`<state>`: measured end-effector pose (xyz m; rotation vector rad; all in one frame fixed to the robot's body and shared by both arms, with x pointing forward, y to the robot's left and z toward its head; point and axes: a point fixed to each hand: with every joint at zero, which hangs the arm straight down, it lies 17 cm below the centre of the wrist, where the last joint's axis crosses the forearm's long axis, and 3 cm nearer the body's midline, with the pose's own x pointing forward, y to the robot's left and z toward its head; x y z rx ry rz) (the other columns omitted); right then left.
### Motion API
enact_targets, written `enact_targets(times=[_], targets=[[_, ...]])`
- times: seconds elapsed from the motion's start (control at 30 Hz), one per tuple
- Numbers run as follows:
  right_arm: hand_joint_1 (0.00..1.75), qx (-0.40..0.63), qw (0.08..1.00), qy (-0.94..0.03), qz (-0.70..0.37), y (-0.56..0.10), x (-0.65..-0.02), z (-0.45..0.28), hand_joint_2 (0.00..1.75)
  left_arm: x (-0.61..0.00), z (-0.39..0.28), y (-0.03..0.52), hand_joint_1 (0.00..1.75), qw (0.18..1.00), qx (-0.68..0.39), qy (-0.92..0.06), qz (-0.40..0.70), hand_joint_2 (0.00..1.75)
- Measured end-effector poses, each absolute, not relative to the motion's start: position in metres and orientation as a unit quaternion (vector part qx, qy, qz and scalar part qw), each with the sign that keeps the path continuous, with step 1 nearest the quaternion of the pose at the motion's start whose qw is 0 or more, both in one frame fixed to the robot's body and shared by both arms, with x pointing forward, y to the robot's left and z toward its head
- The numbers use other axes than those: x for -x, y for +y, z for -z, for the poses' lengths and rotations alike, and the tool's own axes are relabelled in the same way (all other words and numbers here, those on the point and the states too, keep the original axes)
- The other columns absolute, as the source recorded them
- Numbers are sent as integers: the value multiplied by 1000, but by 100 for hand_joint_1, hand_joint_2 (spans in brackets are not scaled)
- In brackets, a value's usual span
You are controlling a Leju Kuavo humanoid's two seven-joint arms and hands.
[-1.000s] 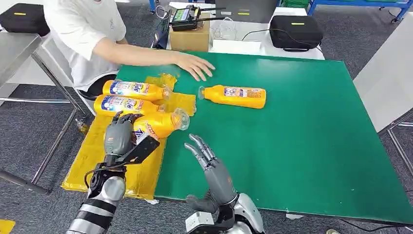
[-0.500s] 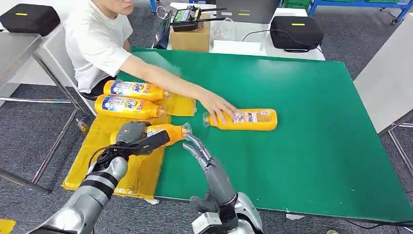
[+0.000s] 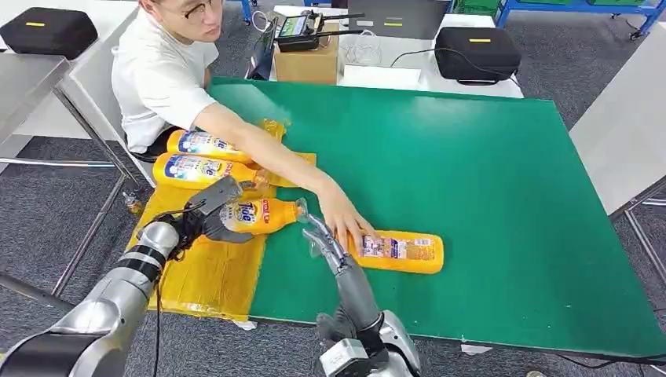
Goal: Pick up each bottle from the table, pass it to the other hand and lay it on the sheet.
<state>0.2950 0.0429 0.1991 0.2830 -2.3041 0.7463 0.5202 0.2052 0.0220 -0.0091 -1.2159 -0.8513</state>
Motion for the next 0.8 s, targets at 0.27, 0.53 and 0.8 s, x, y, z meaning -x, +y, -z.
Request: enact_targets(times=[0.27,0.53,0.8], targets=[[0,-73,356,-882,-301,38,-307,-183,0,-518,-78,212,0,713,135,-650,224,175],[0,122,381,-815,-419,4,-351,-118,175,-490,-224,243,0,538,138,-831,-26,175],[0,219,425,-724,-496,-54,-382,-47,175,-419,-290,271,0,425,156,-880,-141,175]])
